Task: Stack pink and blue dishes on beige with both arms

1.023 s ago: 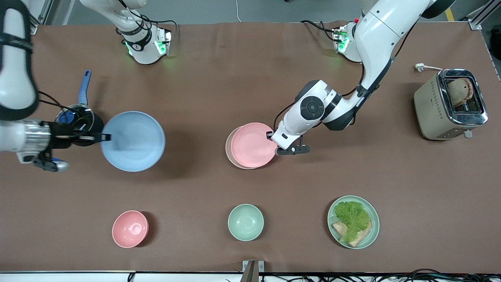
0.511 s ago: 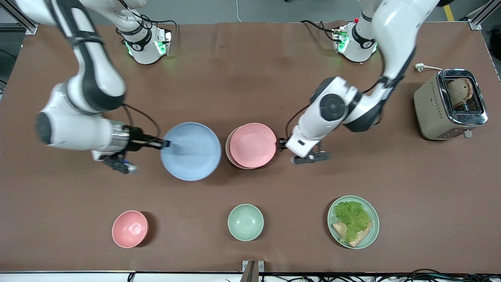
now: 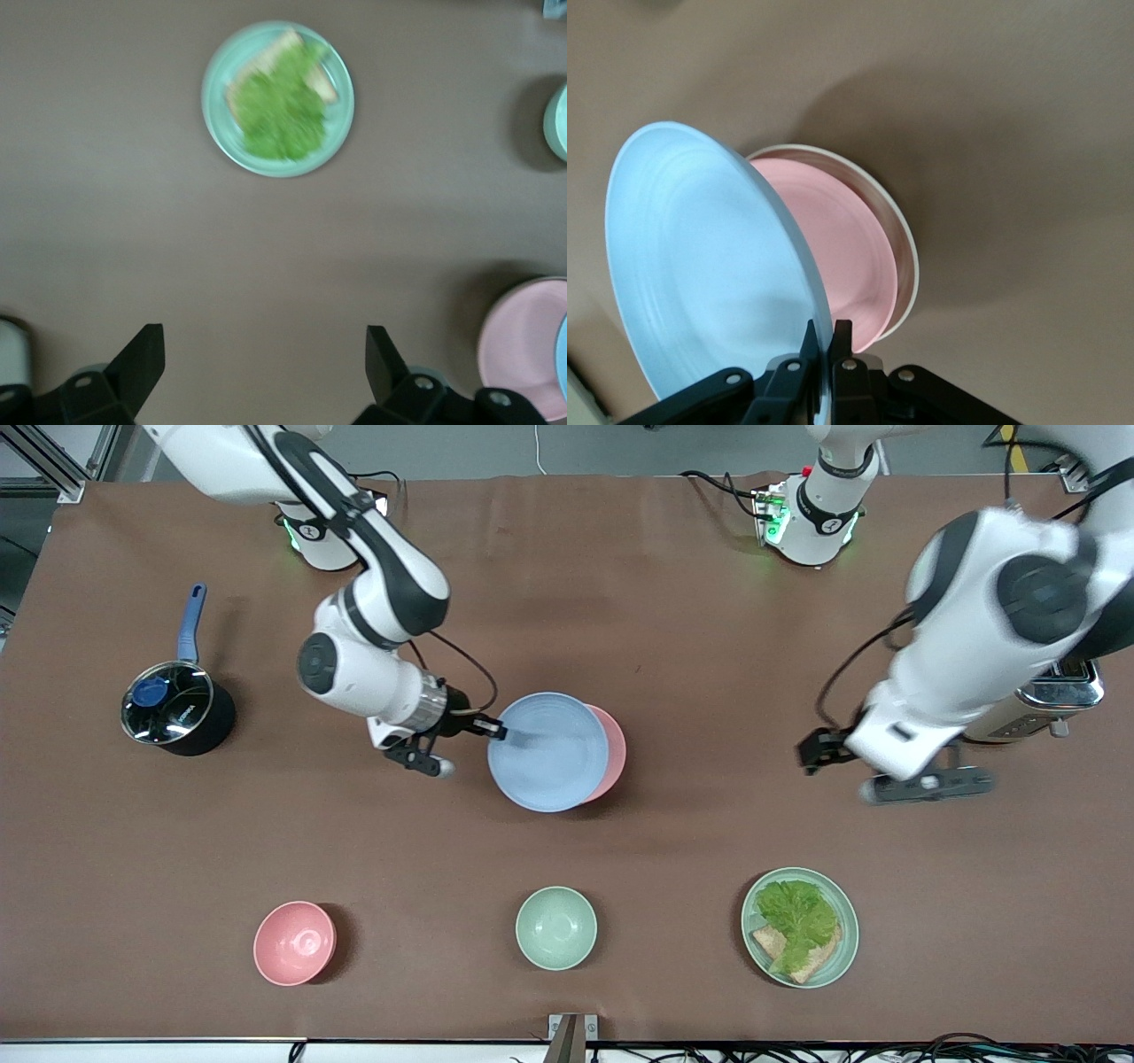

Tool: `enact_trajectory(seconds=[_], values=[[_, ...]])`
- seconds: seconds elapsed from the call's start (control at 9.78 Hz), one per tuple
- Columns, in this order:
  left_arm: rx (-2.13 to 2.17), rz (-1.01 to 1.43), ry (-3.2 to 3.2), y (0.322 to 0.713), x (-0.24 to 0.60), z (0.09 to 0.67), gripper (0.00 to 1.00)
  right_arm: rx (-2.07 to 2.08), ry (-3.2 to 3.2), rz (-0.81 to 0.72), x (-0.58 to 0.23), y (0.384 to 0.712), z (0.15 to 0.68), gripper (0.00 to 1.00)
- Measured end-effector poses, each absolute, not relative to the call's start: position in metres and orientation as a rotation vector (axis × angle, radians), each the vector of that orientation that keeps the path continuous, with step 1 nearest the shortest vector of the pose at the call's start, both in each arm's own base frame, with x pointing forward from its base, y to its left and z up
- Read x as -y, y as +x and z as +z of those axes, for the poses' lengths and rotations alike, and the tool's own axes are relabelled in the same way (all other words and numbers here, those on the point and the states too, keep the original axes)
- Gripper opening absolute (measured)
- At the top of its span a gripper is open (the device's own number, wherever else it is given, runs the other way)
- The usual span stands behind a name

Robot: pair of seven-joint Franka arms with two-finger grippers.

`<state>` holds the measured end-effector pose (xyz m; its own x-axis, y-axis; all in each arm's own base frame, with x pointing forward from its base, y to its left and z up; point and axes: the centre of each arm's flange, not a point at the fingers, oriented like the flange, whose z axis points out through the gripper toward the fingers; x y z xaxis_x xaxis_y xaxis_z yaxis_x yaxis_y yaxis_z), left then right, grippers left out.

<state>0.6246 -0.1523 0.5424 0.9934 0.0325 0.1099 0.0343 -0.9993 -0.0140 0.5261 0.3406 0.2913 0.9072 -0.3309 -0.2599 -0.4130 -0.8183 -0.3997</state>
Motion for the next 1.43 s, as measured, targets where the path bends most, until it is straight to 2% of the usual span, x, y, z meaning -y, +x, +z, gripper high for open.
enact_trajectory(seconds=[0.51,1.02,1.33,1.43], values=[[-0.079,-0.180,-3.023,0.583,0.085,0.637,1.00,-0.552,-2.616,0.216,-0.356,0.505,0.243,0.07],[-0.112,-0.122,-3.054,0.540,0.082,0.682,1.00,-0.545,-2.640,0.226,-0.359,0.484,0.223,0.07],[-0.152,-0.059,-3.082,0.534,0.049,0.672,1.00,-0.552,-2.639,0.220,-0.356,0.486,0.223,0.48],[-0.139,-0.052,-3.088,0.533,0.041,0.670,1.00,-0.563,-2.631,0.198,-0.352,0.492,0.226,0.65]])
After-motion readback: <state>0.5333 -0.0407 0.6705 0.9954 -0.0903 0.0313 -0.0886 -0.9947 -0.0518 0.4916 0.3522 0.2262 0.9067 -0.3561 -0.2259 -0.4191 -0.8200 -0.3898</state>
